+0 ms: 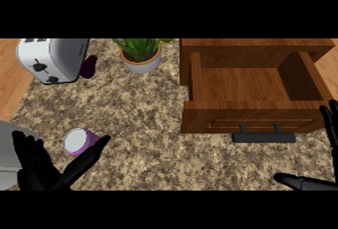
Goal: Pick up the can, place it into the drawer and close the drawer
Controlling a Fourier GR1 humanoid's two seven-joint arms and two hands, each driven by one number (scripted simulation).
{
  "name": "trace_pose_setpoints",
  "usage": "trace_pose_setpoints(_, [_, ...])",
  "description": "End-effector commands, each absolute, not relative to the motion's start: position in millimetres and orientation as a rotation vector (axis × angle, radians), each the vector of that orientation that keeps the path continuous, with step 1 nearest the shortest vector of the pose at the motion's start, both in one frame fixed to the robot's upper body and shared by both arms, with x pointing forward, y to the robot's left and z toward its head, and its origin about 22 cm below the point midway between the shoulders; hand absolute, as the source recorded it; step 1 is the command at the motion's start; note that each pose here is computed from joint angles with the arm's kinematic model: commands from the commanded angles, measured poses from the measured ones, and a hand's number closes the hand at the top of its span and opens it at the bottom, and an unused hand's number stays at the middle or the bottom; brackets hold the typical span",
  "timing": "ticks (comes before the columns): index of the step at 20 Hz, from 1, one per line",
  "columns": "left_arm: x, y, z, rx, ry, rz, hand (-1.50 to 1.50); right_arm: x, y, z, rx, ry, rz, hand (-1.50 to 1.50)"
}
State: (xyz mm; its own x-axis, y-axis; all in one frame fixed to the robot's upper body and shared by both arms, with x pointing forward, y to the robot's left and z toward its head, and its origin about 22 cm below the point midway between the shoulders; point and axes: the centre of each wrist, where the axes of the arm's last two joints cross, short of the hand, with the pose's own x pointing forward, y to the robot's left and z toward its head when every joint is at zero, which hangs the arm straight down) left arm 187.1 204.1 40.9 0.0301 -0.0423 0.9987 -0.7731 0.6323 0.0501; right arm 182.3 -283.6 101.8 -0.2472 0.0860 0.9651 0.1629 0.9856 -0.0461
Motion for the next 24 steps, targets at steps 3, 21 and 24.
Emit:
trace_pose_setpoints(3, [195, 207, 7, 0.742, -1.395, 0.666, -1.5, 172, -272, 98, -0.182, -1.818, -0.083, -1.5])
trace_pose_setpoints(21, [185, 228, -88, 0.774, -1.314, 0.75, -1.5, 150, -300, 127, -0.195, -1.848, -0.065, -1.5])
trace_pose_setpoints(24, [185, 235, -111, 0.775, -1.326, 0.764, -1.5, 162, -299, 128, -0.225, -1.818, -0.067, -1.5])
